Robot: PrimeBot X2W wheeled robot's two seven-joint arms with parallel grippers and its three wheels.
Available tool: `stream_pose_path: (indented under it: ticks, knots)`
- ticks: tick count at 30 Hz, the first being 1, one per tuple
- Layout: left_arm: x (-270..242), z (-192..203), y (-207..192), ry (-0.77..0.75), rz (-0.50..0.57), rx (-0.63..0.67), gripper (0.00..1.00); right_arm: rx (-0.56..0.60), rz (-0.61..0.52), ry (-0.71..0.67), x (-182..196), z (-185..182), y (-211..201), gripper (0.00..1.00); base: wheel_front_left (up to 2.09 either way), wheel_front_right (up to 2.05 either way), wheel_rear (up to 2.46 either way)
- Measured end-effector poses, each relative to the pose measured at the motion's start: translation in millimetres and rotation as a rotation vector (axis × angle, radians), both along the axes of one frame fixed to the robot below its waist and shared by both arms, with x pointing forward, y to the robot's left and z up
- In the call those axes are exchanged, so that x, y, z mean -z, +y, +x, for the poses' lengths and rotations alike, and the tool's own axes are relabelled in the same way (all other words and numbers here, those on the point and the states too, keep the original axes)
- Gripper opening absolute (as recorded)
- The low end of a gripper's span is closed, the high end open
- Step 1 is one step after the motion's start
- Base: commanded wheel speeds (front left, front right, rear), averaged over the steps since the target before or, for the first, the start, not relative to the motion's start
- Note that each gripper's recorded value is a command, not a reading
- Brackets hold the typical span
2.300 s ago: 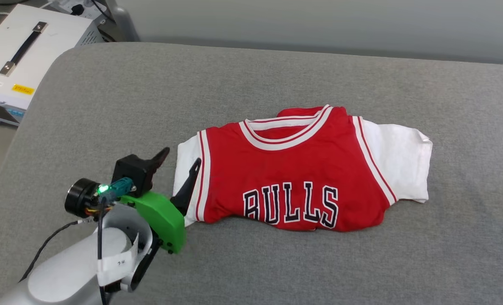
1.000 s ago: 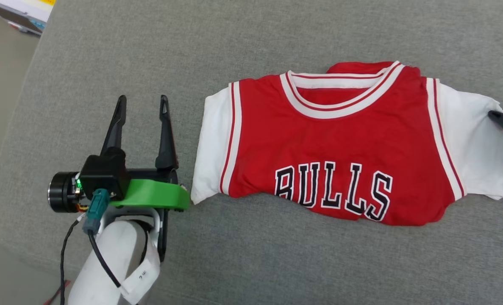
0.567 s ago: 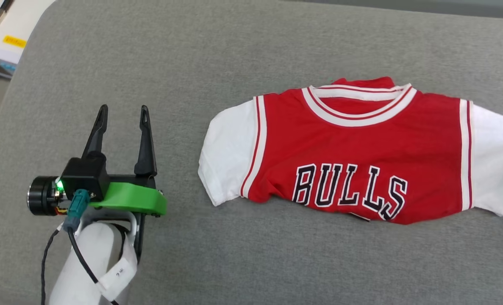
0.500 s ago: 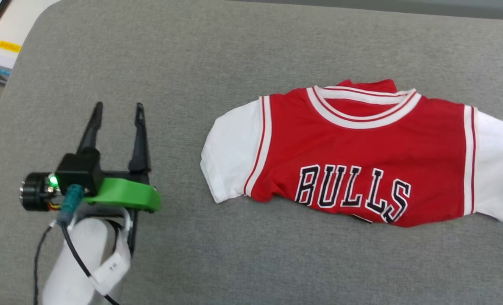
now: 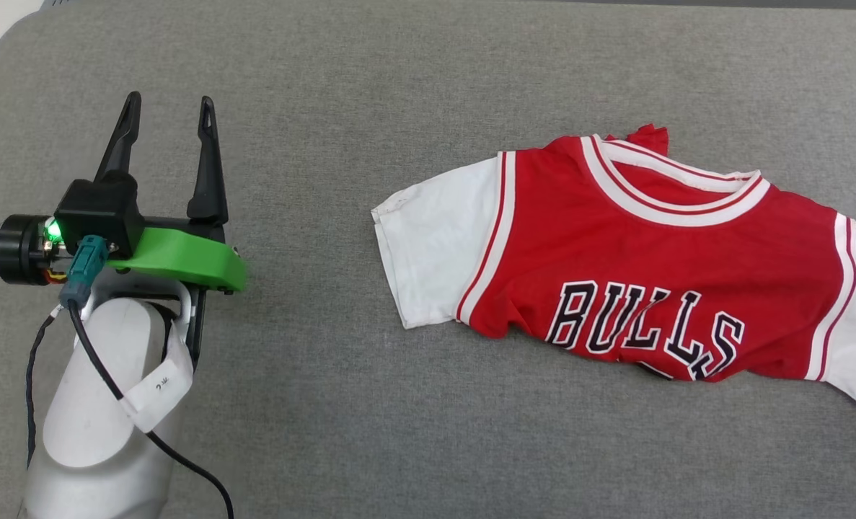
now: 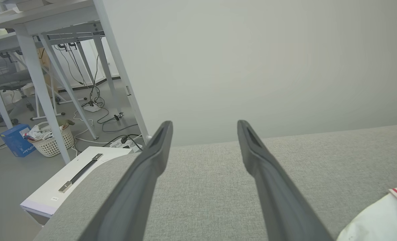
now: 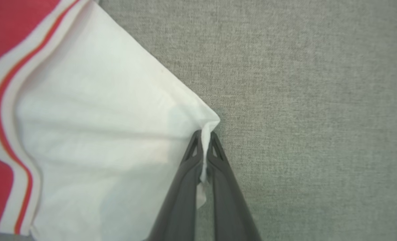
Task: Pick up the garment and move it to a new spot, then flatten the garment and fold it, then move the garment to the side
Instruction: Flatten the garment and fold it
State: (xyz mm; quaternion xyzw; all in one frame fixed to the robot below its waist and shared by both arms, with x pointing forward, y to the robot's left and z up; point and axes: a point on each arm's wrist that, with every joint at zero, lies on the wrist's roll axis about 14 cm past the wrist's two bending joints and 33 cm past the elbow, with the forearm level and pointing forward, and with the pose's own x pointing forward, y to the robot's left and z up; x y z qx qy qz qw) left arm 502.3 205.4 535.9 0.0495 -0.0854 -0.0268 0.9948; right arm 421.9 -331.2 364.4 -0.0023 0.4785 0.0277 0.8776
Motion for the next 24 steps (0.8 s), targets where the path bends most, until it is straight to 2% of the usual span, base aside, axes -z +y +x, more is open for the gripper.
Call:
stream_pose_path:
  ticks: [1, 2, 3, 7, 9, 15, 19, 24]
  knots:
    - [2, 2, -1, 0.005, 0.001, 0.004, 1.00, 0.013, 0.002, -0.010, 1, 0, -2, 0.16, 0.00, 0.00, 0.00]
    - [3, 4, -3, 0.008, 0.001, 0.010, 1.00, 0.015, -0.002, -0.033, -1, 3, -2, 0.96, 0.00, 0.00, 0.00]
    - [5, 5, -6, 0.014, 0.003, 0.017, 1.00, 0.016, -0.005, -0.060, -3, 6, -2, 1.00, 0.00, 0.00, 0.00]
    - [-4, 11, -15, 0.003, 0.019, 0.074, 1.00, 0.000, -0.032, -0.222, -27, 23, -4, 1.00, 0.00, 0.00, 0.00]
    - [-17, 18, -20, -0.002, 0.032, 0.110, 1.00, -0.018, -0.057, -0.362, -54, 39, -7, 1.00, 0.00, 0.00, 0.00]
    - [-42, 41, -50, 0.077, 0.089, 0.230, 1.00, -0.054, -0.057, -0.627, -115, 57, -1, 1.00, 0.00, 0.00, 0.00]
    - [-22, 51, -73, 0.287, 0.105, 0.296, 1.00, -0.094, -0.057, -0.732, -141, 55, 9, 1.00, 0.00, 0.00, 0.00]
    - [27, 39, -106, 0.638, 0.133, 0.410, 1.00, -0.138, -0.032, -0.769, -146, 45, 31, 1.00, 0.00, 0.00, 0.00]
